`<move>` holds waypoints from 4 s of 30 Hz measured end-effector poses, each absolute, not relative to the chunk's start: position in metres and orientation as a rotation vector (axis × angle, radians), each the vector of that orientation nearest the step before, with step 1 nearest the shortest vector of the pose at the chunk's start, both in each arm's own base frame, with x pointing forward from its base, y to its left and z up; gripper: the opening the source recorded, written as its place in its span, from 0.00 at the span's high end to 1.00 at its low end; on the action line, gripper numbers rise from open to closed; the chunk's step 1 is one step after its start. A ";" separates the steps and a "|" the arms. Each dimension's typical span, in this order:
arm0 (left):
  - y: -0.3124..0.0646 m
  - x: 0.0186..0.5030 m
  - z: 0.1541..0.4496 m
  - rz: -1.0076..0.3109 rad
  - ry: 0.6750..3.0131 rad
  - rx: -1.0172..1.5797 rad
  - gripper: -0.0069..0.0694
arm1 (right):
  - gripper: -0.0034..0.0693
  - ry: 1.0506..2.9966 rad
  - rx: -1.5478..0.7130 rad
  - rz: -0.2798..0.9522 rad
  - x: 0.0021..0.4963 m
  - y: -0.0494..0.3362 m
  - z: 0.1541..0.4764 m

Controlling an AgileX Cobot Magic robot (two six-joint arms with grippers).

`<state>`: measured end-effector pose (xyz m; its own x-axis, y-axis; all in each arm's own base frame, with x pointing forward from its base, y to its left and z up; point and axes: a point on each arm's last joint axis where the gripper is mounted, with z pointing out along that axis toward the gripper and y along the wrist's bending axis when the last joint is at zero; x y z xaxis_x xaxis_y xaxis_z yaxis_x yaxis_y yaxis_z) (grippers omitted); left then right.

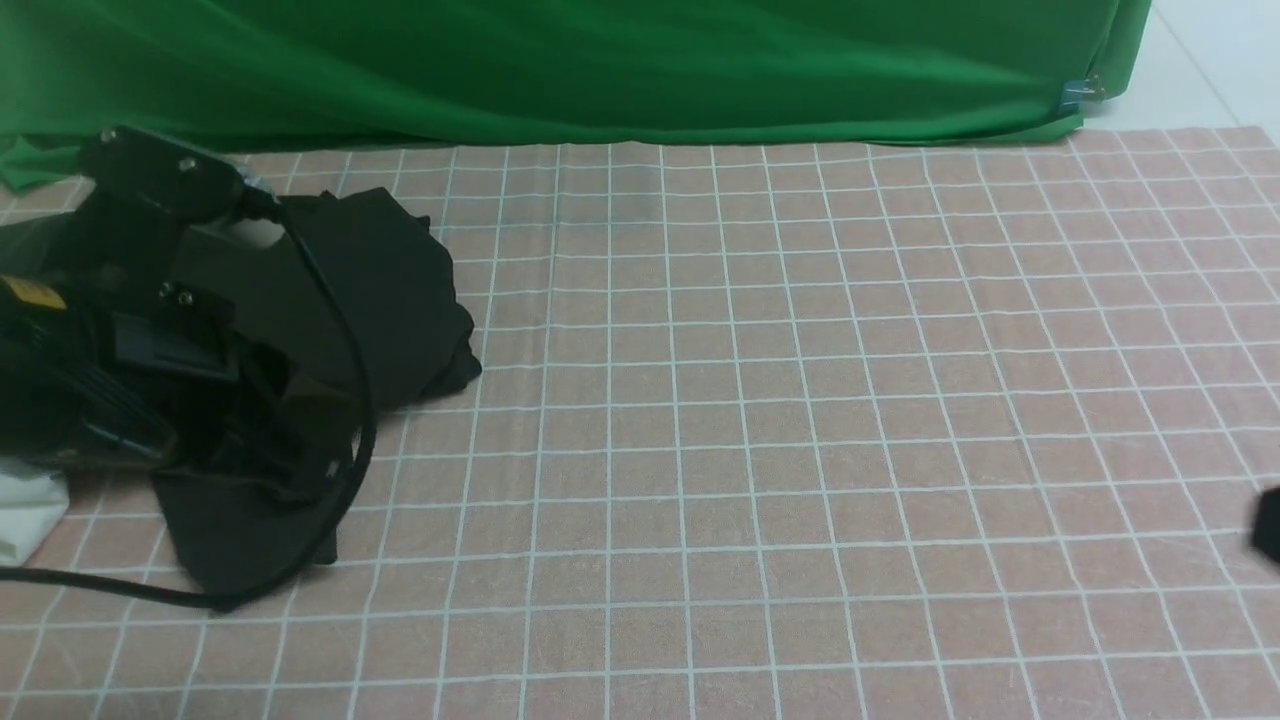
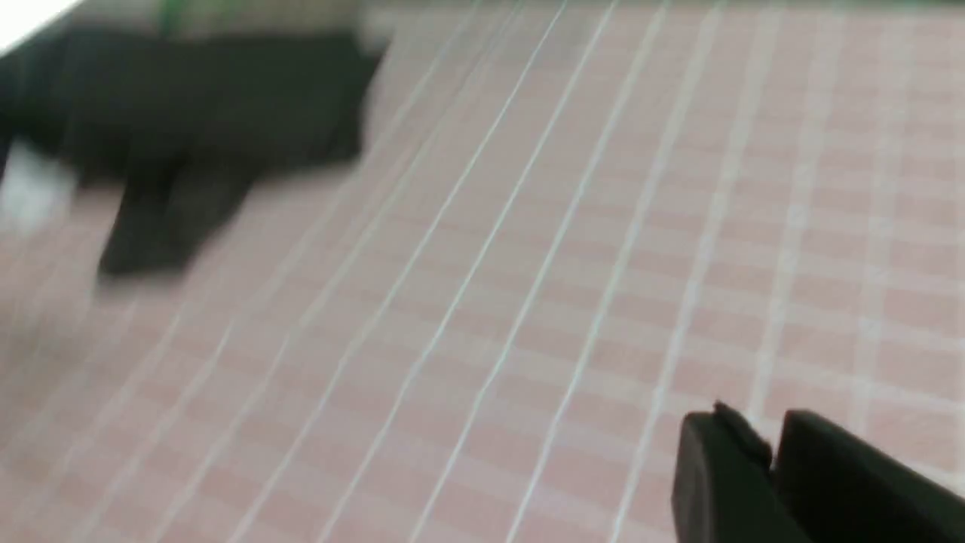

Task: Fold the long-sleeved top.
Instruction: Spread the long sleeves with your arms and place them on the tabletop

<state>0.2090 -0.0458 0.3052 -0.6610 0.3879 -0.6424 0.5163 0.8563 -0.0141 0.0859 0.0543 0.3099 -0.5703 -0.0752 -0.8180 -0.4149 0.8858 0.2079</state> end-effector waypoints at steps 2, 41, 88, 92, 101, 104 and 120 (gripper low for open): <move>-0.040 0.213 0.310 -0.173 2.387 0.628 0.89 | 0.76 2.181 -0.449 0.475 0.092 0.066 0.311; 0.069 0.297 0.268 0.212 2.465 0.332 0.17 | 0.72 2.117 -0.846 0.275 0.117 0.092 0.313; 0.087 0.325 0.251 0.155 2.774 0.294 0.33 | 0.72 2.112 -0.758 0.327 0.119 0.094 0.317; 0.089 0.329 0.247 0.179 2.756 0.366 0.24 | 0.72 2.105 -0.756 0.330 0.119 0.094 0.317; 0.089 0.336 0.219 0.101 2.845 0.427 0.65 | 0.72 2.061 -0.762 0.334 0.121 0.096 0.320; 0.085 0.336 0.217 0.034 2.849 0.427 0.80 | 0.72 2.055 -0.760 0.336 0.121 0.096 0.321; -0.112 0.283 0.312 -0.236 2.419 0.964 0.87 | 0.71 2.068 -0.731 0.193 0.125 0.086 0.335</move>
<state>0.2833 -0.1120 0.3117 -0.6108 0.5903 -0.5276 0.6811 0.7316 0.0301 0.1246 0.0857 0.3355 -0.4144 -0.4251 -0.8047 -0.5667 0.8124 -0.1373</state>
